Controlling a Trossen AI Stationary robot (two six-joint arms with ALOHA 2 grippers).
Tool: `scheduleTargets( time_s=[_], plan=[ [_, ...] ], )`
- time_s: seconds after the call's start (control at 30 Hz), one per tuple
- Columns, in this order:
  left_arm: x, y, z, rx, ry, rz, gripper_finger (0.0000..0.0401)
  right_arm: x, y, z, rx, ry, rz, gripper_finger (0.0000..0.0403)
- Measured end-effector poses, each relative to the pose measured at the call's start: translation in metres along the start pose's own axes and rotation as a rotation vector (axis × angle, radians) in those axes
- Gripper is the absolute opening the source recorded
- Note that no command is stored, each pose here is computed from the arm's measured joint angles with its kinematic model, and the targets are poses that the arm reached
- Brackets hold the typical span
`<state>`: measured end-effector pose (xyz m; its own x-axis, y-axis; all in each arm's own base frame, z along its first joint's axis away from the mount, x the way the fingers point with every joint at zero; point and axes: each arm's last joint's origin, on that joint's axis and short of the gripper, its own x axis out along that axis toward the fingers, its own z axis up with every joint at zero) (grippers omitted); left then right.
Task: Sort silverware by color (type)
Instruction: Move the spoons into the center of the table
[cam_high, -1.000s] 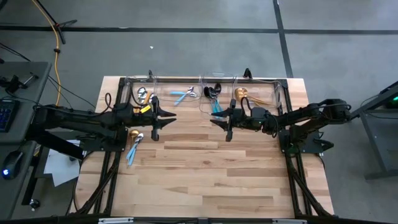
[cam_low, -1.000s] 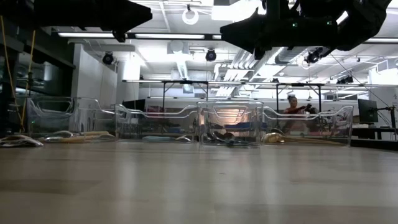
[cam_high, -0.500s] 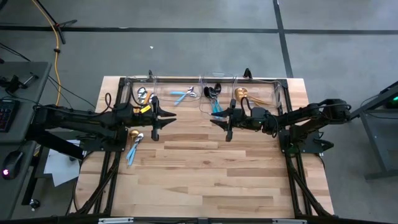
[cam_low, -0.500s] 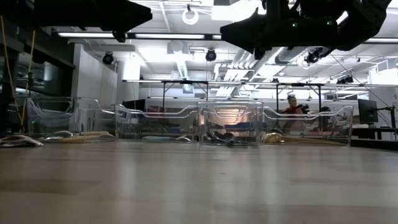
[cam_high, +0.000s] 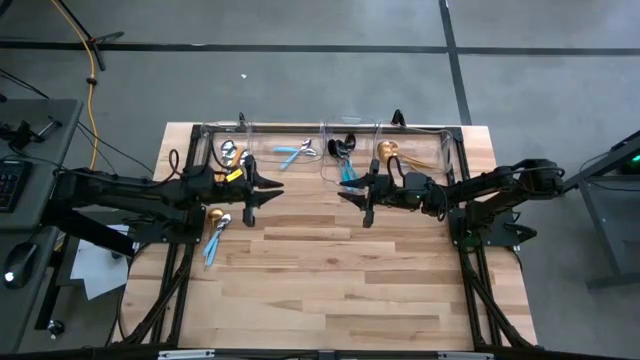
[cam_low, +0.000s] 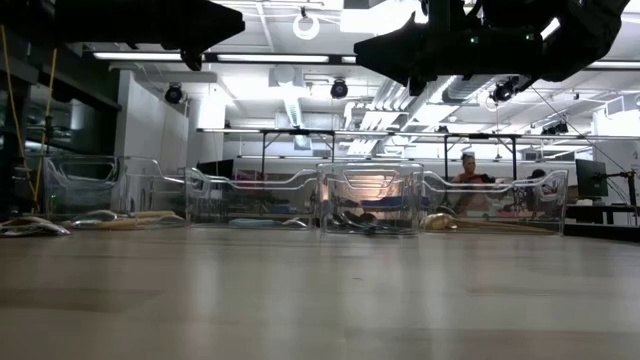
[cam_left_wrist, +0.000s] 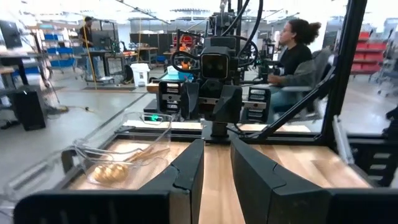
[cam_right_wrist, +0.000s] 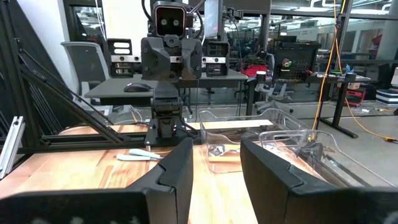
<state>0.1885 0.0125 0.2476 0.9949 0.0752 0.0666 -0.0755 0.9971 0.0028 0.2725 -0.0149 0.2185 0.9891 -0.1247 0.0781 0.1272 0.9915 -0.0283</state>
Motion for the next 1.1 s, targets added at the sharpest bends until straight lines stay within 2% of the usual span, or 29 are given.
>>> scheduleTargets(
  time_s=[0.1,0.17,0.27,0.37,0.5,0.73,0.87,0.97,1.1],
  plan=[
    [0.001,0.000,-0.001,-0.048,0.007,-0.001,0.0069,0.000,0.000,0.000,-0.005,0.000,0.000,0.0119],
    [0.004,0.000,-0.004,-0.046,0.074,0.001,0.0068,0.000,0.000,0.000,-0.018,0.000,0.000,0.0119],
    [0.010,0.000,0.001,-0.068,0.305,0.018,0.0050,0.000,0.000,0.000,-0.019,0.000,0.000,0.0119],
    [0.015,-0.003,0.009,-0.103,0.581,0.073,0.0013,0.000,0.000,0.000,-0.019,0.000,0.000,0.0119],
    [0.014,-0.012,0.013,-0.161,0.945,0.164,0.0005,0.000,0.000,0.000,-0.019,0.000,0.000,0.0119],
    [-0.005,-0.038,-0.032,-0.240,1.576,0.385,0.0000,0.000,0.000,0.000,-0.018,0.000,0.000,0.0119],
    [-0.017,-0.053,-0.054,-0.215,1.850,0.526,0.0000,0.000,0.000,0.000,-0.019,0.004,0.000,0.0119],
    [-0.021,-0.061,-0.063,-0.156,1.984,0.624,0.0000,0.000,0.000,0.000,-0.019,0.005,0.000,0.0119],
    [-0.018,-0.070,-0.077,-0.114,2.040,0.635,0.0000,0.000,0.000,0.000,-0.019,0.005,0.000,0.0119]
  ],
)
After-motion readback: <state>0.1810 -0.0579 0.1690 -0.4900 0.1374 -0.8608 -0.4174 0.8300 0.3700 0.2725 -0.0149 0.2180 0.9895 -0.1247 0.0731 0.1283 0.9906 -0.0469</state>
